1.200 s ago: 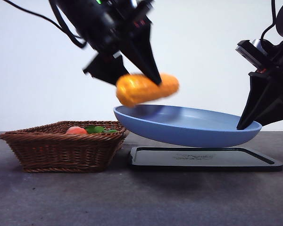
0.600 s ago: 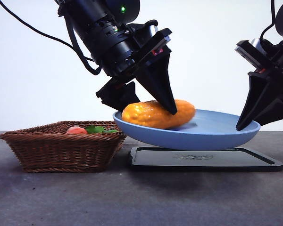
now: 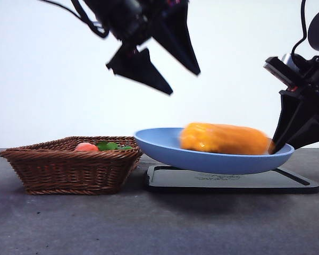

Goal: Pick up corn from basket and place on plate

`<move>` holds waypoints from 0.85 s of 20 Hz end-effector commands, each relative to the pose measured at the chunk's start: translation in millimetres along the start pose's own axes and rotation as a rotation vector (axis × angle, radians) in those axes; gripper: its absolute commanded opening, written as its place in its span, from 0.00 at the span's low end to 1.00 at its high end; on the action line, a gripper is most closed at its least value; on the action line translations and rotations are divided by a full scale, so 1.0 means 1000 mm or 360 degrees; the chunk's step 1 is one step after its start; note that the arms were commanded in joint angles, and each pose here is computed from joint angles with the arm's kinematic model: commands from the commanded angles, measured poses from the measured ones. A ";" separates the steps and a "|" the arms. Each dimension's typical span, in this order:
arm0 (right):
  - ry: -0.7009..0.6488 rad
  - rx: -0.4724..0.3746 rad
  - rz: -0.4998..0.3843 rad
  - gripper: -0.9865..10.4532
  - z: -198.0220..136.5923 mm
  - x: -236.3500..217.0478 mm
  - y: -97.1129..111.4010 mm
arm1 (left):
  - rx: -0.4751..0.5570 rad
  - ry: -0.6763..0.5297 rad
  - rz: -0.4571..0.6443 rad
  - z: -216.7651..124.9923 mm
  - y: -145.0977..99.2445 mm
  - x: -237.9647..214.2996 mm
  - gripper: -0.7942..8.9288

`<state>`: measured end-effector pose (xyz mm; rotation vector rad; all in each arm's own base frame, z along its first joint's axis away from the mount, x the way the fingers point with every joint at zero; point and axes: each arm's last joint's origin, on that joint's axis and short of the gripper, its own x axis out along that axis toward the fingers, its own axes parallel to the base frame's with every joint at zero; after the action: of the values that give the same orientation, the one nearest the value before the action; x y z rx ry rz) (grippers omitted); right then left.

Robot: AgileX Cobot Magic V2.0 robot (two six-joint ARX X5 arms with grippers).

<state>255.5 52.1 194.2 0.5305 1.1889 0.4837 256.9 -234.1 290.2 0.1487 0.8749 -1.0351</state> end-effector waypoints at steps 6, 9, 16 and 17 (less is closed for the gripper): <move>-0.0014 -0.0025 -0.0142 0.09 0.059 -0.003 0.004 | 0.0087 -0.0250 0.0007 0.017 -0.020 -0.056 0.42; -0.0003 -0.0025 -0.0174 0.09 0.082 0.005 0.002 | 0.0114 -0.0315 0.0009 0.017 -0.027 -0.074 0.42; 0.0083 0.0044 -0.0201 0.09 0.110 0.044 -0.022 | 0.0146 -0.0398 0.0011 0.015 -0.038 -0.098 0.42; 0.0092 0.0050 -0.0203 0.09 0.110 0.049 -0.025 | 0.0145 -0.0394 0.0010 0.014 -0.038 -0.099 0.42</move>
<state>370.4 47.3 172.0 0.4792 1.3020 0.3561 213.8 -191.5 370.8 0.1032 0.6307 -1.0519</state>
